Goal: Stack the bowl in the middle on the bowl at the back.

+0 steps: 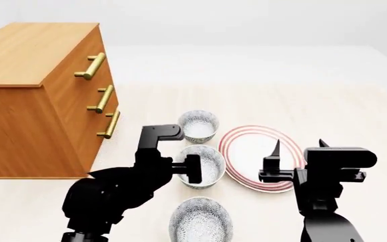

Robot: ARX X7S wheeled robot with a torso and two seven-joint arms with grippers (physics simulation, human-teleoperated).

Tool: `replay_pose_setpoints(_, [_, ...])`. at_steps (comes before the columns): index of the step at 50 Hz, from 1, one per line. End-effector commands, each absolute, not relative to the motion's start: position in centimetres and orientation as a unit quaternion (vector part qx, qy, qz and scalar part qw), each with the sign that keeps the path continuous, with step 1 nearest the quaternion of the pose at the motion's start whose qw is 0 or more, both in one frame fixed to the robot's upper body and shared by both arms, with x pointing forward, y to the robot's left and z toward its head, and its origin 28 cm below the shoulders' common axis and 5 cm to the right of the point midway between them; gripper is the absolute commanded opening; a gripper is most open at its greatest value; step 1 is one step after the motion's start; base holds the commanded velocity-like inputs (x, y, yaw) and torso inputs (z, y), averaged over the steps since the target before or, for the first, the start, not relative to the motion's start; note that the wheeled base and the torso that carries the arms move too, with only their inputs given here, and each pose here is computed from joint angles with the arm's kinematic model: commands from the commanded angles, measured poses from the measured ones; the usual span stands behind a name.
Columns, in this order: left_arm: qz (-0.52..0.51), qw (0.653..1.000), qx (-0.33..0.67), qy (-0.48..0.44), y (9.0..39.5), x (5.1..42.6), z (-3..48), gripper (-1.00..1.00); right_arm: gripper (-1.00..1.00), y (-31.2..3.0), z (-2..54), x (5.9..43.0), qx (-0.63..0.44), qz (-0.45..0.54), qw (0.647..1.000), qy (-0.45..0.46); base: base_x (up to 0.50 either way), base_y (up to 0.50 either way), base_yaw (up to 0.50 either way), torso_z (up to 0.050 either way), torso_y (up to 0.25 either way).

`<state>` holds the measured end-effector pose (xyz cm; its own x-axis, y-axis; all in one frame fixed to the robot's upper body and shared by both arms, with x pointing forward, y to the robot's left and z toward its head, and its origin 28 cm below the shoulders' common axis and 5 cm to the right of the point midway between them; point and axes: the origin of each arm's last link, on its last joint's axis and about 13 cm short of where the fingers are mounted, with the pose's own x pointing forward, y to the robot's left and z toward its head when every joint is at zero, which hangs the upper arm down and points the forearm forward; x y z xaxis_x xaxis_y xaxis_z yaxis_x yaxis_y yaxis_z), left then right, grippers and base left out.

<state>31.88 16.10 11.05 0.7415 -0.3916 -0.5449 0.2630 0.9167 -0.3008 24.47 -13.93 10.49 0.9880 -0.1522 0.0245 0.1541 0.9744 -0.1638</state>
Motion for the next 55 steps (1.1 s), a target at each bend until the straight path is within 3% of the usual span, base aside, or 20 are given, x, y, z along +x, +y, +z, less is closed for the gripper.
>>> replay_pose_setpoints(1, [-0.167, 0.919, -0.109, 0.339, 15.7, 32.8, 9.4, 1.00, 1.00, -13.6, 10.1, 25.2, -0.082, -0.079, 0.994, -0.003, 0.00, 0.00, 0.00, 0.000, 0.000])
replay_pose_setpoints(41, [-0.128, 0.907, -0.131, 0.379, 15.1, 34.2, 6.3, 1.00, 1.00, -14.1, 9.2, 24.8, -0.088, -0.075, 0.993, 0.006, 0.00, 0.00, 0.00, 0.000, 0.000])
replay_pose_setpoints(42, [-0.125, 0.907, -0.130, 0.379, 15.1, 34.2, 6.2, -1.00, 1.00, -14.1, 9.2, 24.8, -0.088, -0.075, 0.993, 0.007, 0.00, 0.00, 0.00, 0.000, 0.000])
replay_pose_setpoints(55, [-0.109, 0.913, -0.142, 0.367, 15.5, 34.1, 7.0, -1.00, 1.00, -14.2, 9.1, 24.5, -0.086, -0.076, 0.993, 0.006, 0.00, 0.00, 0.00, 0.000, 0.000])
